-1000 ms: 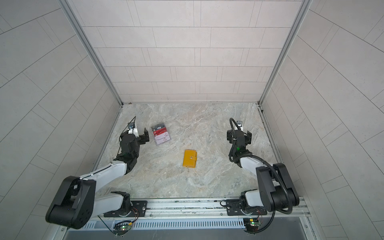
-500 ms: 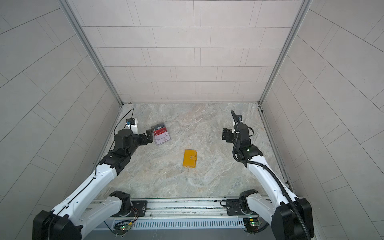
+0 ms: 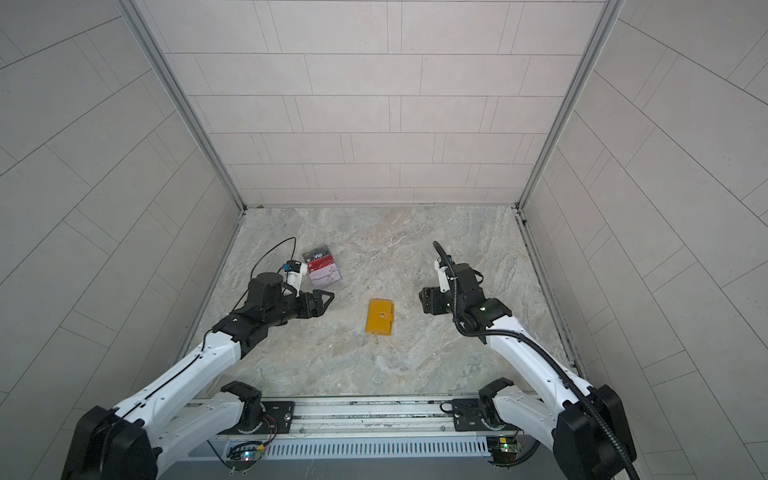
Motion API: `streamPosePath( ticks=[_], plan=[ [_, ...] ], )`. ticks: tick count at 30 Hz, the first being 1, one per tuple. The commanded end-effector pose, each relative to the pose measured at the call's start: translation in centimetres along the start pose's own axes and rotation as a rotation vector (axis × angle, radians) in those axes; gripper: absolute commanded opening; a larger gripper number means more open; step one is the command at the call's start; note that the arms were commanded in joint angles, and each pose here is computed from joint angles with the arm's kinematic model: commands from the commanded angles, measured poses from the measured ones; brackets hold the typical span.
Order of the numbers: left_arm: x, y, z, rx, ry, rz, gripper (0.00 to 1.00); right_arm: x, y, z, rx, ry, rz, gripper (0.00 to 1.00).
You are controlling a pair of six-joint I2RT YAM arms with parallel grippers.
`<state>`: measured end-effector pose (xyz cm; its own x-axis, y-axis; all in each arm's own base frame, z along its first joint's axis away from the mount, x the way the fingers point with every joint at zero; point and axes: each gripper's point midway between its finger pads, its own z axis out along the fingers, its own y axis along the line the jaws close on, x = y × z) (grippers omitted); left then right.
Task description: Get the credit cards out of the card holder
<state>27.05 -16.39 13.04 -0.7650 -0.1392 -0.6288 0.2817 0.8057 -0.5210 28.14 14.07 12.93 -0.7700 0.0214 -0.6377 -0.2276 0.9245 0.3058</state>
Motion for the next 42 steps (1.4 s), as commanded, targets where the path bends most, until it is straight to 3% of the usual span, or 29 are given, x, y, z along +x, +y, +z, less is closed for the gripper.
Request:
streamPosePath(
  ticks=[1, 7, 18, 42],
  plan=[
    [0.4, -1.7, 1.3, 0.083, 0.023, -0.008, 0.83, 0.5, 2.1, 1.3, -0.069, 0.023, 0.035, 0.72],
    [2.4, -3.1, 4.3, 0.115, 0.117, -0.010, 0.72, 1.6, 4.1, 3.4, -0.108, 0.080, 0.064, 0.63],
    [5.7, -3.7, 8.5, 0.108, 0.237, -0.007, 0.61, 4.6, 6.0, 6.2, -0.154, 0.214, 0.061, 0.52],
    [8.1, -4.5, 11.7, 0.179, 0.317, -0.095, 0.59, 7.6, 7.5, 9.9, -0.199, 0.321, 0.101, 0.39]
  ],
)
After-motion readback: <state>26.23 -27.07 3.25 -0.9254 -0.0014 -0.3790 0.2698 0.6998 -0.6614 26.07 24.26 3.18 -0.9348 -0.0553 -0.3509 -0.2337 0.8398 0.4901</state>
